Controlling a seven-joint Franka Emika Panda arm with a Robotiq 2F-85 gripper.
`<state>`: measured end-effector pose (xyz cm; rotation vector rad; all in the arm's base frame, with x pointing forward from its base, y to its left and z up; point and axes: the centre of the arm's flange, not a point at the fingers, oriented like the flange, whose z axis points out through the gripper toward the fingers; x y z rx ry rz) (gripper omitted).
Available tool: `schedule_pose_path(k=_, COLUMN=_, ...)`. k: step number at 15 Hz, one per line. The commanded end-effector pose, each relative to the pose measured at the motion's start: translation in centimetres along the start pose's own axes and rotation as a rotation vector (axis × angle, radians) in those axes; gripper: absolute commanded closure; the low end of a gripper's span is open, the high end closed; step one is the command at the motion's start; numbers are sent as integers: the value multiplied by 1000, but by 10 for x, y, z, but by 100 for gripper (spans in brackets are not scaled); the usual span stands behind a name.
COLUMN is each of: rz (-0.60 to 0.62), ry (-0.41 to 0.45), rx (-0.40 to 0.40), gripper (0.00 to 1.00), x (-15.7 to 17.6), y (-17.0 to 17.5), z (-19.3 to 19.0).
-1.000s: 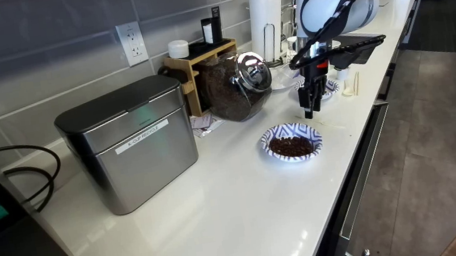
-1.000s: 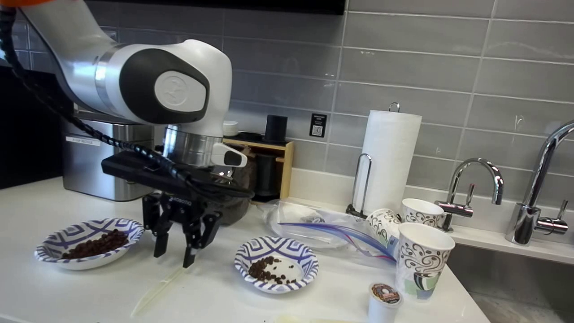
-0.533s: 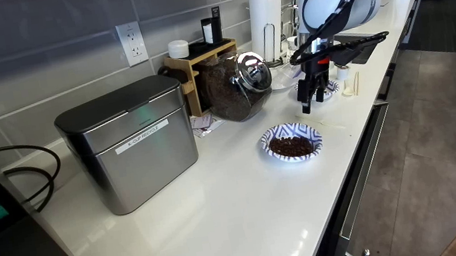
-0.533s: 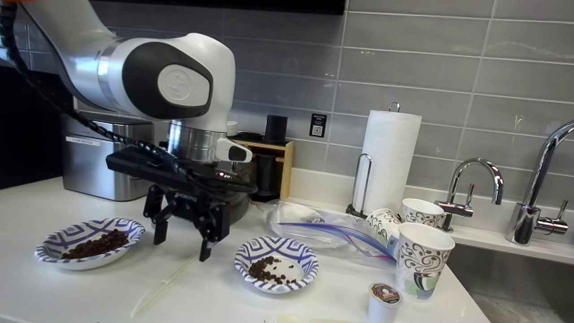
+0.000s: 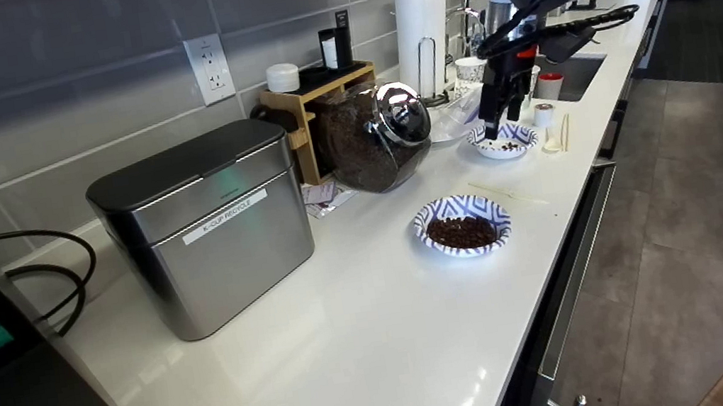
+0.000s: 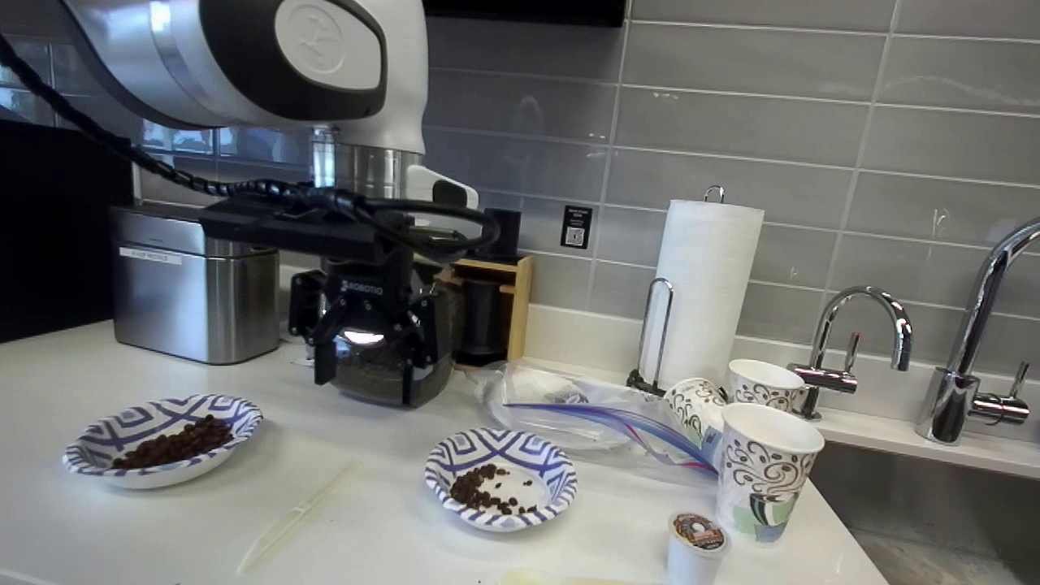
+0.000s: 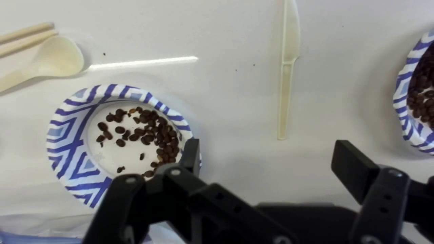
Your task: Pick up the beans in the bowl on the left then place them on the plastic knife and then drop the beans on the knife into the bowl on the right
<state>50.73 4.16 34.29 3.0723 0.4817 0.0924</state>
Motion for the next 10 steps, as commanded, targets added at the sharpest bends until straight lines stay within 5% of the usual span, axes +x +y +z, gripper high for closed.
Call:
schedule_pose_path(k=1, rz=2, ry=29, rx=-40, gripper=0, x=-24, y=-1, z=-25)
schedule_pose_path(k=10, rz=3, ry=66, rx=-37, gripper=0, x=-21, y=5, z=-41)
